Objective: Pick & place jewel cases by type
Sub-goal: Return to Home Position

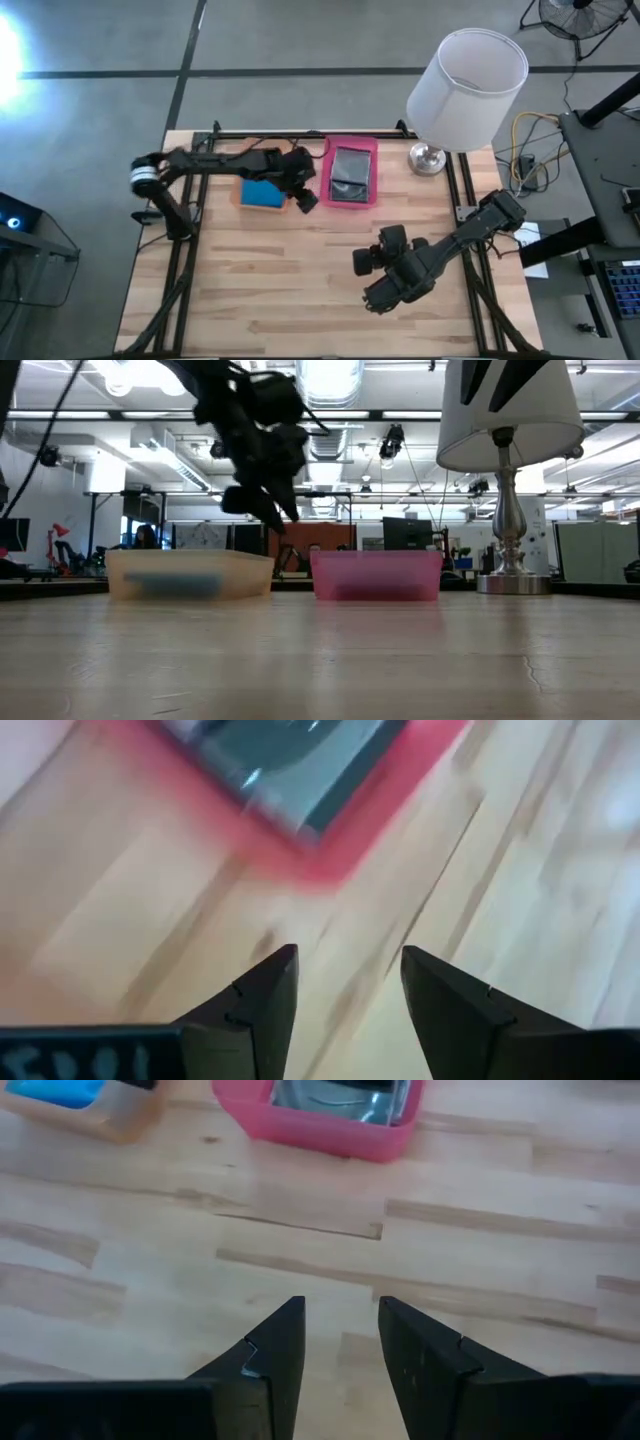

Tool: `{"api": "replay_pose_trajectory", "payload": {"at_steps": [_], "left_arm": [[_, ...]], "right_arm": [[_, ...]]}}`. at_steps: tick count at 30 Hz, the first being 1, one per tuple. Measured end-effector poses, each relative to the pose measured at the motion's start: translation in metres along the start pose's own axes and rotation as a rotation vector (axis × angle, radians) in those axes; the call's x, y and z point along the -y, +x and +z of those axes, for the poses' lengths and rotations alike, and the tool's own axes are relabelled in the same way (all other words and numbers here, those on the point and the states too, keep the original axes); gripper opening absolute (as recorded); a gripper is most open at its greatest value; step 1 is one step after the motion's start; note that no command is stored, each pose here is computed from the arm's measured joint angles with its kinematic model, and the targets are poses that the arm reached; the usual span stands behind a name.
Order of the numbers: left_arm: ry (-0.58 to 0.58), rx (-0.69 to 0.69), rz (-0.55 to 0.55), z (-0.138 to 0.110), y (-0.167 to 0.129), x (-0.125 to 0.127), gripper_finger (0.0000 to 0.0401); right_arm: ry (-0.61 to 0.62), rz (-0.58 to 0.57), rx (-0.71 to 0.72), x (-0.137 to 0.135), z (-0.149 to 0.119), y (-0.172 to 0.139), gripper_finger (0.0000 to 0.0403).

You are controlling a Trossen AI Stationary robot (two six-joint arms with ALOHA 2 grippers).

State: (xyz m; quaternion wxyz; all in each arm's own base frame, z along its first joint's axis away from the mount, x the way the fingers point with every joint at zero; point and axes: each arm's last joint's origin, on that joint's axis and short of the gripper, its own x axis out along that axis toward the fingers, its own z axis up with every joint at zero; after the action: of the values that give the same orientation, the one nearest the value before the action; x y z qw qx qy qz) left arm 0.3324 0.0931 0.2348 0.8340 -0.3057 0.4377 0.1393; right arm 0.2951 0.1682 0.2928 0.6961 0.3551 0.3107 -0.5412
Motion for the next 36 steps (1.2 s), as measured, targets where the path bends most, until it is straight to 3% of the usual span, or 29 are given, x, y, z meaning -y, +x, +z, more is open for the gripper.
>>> {"api": "replay_pose_trajectory", "payload": {"at_steps": [4,9,11,14,17,20,23,27,29,30,32,36], "left_arm": [[0.026,0.059,-0.060,-0.020,-0.035,0.012,0.0162],[0.233,0.186,-0.475,-0.045,-0.101,0.035,0.0162],[0.286,0.281,-0.635,-0.054,-0.124,0.040,0.0162],[0.295,0.464,-0.796,-0.070,-0.147,0.043,0.0162],[0.236,0.615,-0.908,-0.096,-0.139,0.043,0.0162],[0.129,0.735,-0.906,-0.119,-0.119,0.037,0.0162],[0.014,0.817,-0.828,-0.129,-0.112,0.022,0.0162],[-0.141,0.632,-0.938,-0.150,-0.104,0.007,0.0162],[-0.059,0.647,-0.975,-0.158,-0.105,0.002,0.0162],[-0.023,0.683,-1.012,-0.158,-0.110,0.002,0.0162],[0.005,0.716,-1.028,-0.158,-0.115,-0.004,0.0162],[0.145,0.674,-1.065,-0.159,-0.117,-0.013,0.0162]], "right_arm": [[-0.050,0.053,-0.022,0.000,0.012,-0.006,0.0121],[-0.278,0.316,0.036,-0.016,0.047,-0.020,0.0103],[-0.314,0.416,0.098,-0.016,0.069,-0.028,0.0090],[-0.285,0.561,0.158,-0.011,0.083,-0.027,0.0066],[-0.278,0.722,0.099,-0.009,0.067,0.001,0.0038],[-0.255,0.842,0.072,-0.009,0.061,0.033,0.0016],[-0.218,0.874,0.162,0.003,0.090,0.035,0.0010],[-0.279,0.765,0.117,0.046,0.119,0.031,0.0009],[-0.183,0.772,0.029,0.068,0.127,0.023,0.0009],[-0.210,0.804,0.056,0.077,0.131,0.016,0.0009],[-0.322,0.932,0.182,0.085,0.134,0.001,0.0009],[-0.335,1.208,0.224,0.100,0.132,0.012,0.0009]]}}
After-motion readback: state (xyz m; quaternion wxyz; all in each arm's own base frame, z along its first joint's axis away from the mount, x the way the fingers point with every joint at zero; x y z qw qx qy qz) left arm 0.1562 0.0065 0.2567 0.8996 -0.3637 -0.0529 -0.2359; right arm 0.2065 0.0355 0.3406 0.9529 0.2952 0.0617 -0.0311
